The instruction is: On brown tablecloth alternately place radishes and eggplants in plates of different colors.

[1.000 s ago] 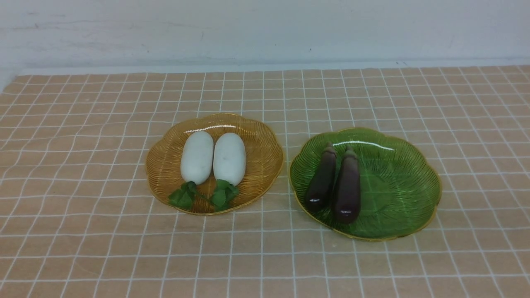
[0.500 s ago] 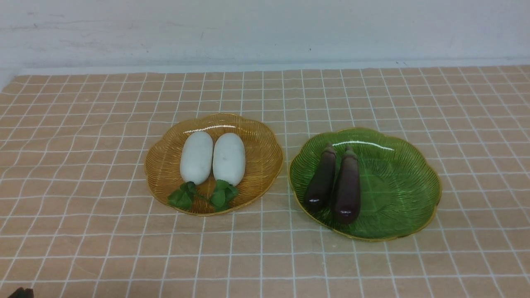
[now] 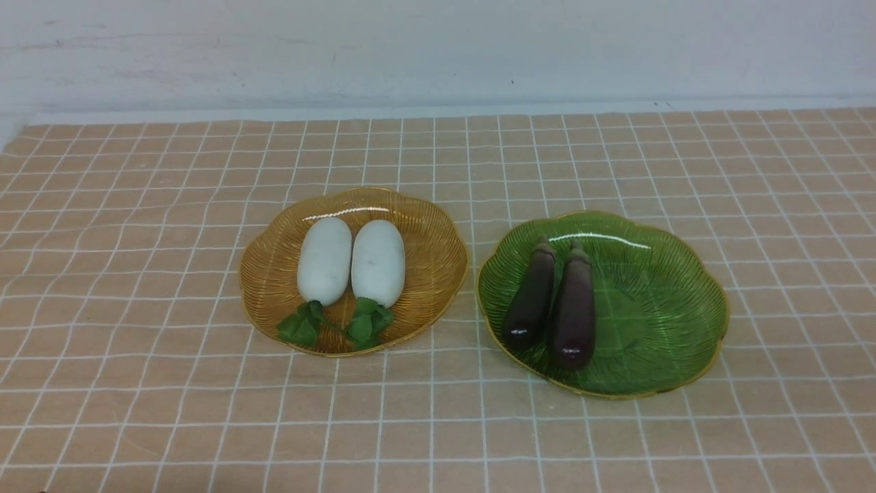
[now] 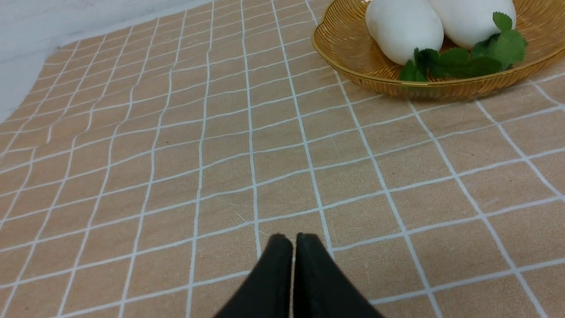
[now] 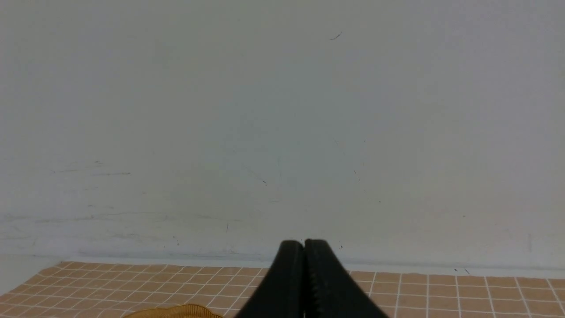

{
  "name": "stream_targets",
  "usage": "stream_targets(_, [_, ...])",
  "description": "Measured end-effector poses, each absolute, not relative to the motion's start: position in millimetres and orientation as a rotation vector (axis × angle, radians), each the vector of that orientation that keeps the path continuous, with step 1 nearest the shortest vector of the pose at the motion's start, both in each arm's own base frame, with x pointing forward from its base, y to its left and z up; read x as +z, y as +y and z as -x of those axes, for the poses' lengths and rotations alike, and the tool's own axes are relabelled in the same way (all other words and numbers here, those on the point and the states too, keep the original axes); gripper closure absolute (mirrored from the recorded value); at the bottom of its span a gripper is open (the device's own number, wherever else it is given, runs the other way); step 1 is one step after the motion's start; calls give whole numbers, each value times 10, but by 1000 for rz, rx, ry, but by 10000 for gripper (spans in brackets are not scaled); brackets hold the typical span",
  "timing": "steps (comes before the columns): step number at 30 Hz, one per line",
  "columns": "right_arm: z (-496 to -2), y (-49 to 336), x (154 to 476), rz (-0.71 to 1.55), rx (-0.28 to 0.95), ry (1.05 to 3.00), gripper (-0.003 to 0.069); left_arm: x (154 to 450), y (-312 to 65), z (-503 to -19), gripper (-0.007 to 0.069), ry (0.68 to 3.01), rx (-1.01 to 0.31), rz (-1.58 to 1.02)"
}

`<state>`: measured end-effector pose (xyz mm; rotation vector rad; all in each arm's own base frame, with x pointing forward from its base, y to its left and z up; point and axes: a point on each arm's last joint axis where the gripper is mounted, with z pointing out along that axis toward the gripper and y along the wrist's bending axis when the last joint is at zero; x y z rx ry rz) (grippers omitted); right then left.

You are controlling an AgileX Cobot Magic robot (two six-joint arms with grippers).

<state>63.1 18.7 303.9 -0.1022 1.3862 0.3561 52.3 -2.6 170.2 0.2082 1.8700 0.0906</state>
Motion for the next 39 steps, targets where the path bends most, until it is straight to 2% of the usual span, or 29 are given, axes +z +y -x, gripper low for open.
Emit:
stream_targets(13, [-631, 187, 3039, 103, 355, 1386, 674, 1702, -26, -523, 629, 1870, 92, -210])
stream_targets(16, [-602, 175, 3019, 128, 319, 1384, 674, 1702, -26, -523, 629, 1870, 92, -210])
stream_targets(21, [-540, 75, 2650, 66, 159, 1422, 674, 1702, -26, -523, 629, 1870, 92, -210])
stream_targets(23, [-544, 25, 2357, 6, 77, 1467, 674, 1702, -26, -523, 629, 1870, 92, -210])
stream_targets(24, [-553, 3, 2196, -68, -6, 1496, 674, 1702, -26, -523, 629, 1870, 92, -210])
stream_targets(25, [-559, -13, 2103, -47, 23, 1526, 674, 1702, -26, -523, 629, 1870, 92, -210])
stream_targets(32, [-544, -98, 1803, -178, -67, 1757, 674, 1702, -26, -522, 629, 1869, 92, -210])
stream_targets(39, [-539, -100, 1785, -187, -64, 1779, 674, 1702, -26, -522, 629, 1869, 92, -210])
